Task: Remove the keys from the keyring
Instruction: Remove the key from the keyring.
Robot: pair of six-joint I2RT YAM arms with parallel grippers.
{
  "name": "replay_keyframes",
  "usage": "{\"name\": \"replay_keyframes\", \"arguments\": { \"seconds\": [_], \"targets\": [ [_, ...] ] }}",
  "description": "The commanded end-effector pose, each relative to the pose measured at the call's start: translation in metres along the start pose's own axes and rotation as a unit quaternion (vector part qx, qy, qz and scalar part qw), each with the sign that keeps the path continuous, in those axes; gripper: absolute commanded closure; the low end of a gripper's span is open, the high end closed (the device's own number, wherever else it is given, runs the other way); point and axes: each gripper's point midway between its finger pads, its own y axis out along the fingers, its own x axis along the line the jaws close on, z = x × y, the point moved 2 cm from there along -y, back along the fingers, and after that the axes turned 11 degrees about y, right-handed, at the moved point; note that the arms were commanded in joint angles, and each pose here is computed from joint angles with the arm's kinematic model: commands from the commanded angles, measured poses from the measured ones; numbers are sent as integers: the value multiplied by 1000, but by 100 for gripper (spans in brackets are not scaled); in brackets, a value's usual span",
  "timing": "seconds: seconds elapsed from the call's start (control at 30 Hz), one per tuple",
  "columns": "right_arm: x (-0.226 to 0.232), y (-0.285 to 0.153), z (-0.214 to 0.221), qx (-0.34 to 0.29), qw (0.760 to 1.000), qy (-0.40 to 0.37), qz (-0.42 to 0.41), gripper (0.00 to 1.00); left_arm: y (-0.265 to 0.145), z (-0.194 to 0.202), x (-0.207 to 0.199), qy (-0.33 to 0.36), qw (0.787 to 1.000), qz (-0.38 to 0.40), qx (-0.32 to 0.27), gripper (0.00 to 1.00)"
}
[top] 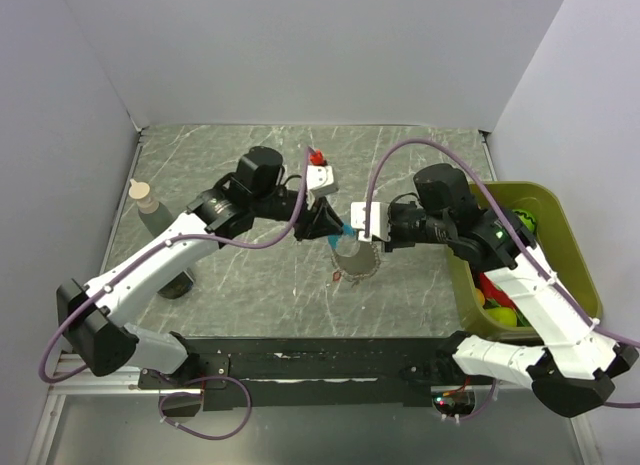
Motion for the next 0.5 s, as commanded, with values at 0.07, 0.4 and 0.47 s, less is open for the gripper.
{"name": "replay_keyframes", "arguments": {
  "seconds": [0.07,0.4,0.47],
  "targets": [
    [-4,-23,-15,-16,996,-91,16,100,-22,-42,3,52,998,-21,-43,70],
    [24,-32,-21,-49,987,-142,-54,100,-5,-26,17,27,999,-27,-28,68],
    [29,-35,-23,-54,985,-149,-65,100,-2,-24,18,24,999,-24,-28,67]
  ]
}}
